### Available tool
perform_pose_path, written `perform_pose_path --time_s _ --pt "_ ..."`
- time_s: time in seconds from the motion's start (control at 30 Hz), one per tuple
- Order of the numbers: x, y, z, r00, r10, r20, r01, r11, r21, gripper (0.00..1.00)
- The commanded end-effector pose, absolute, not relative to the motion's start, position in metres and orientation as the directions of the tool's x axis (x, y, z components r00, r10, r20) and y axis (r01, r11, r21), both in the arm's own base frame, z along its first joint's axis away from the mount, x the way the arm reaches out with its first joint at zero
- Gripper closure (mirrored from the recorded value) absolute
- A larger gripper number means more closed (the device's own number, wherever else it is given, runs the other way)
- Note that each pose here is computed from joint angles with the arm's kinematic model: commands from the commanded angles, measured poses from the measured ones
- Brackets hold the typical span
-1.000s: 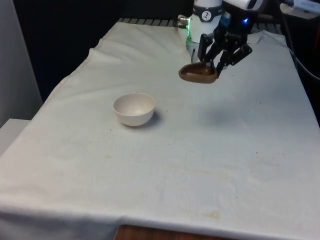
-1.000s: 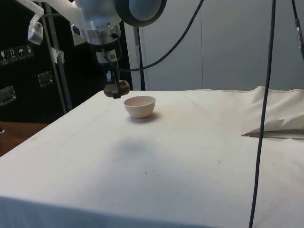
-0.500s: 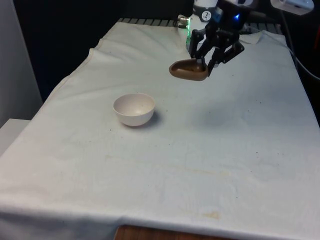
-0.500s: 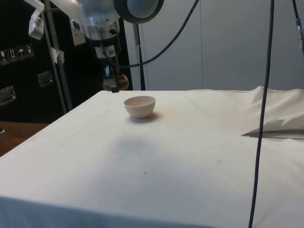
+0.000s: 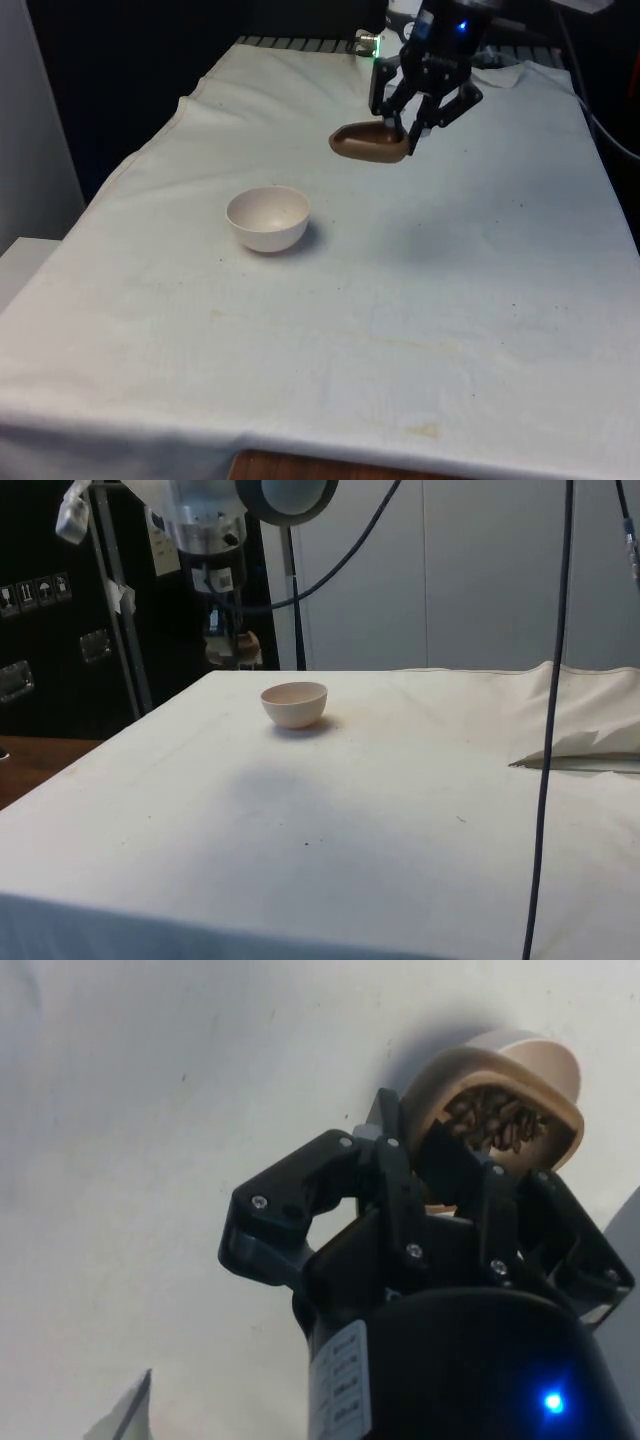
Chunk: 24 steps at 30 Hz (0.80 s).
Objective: Pour the coffee beans from the cup into the bowl.
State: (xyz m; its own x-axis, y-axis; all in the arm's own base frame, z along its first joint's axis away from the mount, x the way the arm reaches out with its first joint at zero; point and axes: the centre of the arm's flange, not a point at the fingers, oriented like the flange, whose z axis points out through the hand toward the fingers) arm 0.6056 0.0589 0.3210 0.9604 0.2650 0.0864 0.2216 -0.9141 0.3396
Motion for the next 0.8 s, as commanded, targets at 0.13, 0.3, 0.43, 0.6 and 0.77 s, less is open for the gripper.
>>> perform_pose_path --time_s 0.13,0.3,0.43,0.6,0.77 --pt "0.611 0.055 0.321 0.961 0.245 0.126 0.197 -0.931 0.308 0.98" --pt "0.611 0.049 0.322 0.964 0.225 0.138 0.178 -0.941 0.288 0.98" --pt "0.611 0.045 0.324 0.968 0.206 0.14 0.162 -0.948 0.275 0.98" --pt "0.611 0.038 0.325 0.973 0.178 0.144 0.137 -0.957 0.257 0.98" --pt "0.612 0.034 0.325 0.976 0.162 0.144 0.123 -0.962 0.244 0.98"
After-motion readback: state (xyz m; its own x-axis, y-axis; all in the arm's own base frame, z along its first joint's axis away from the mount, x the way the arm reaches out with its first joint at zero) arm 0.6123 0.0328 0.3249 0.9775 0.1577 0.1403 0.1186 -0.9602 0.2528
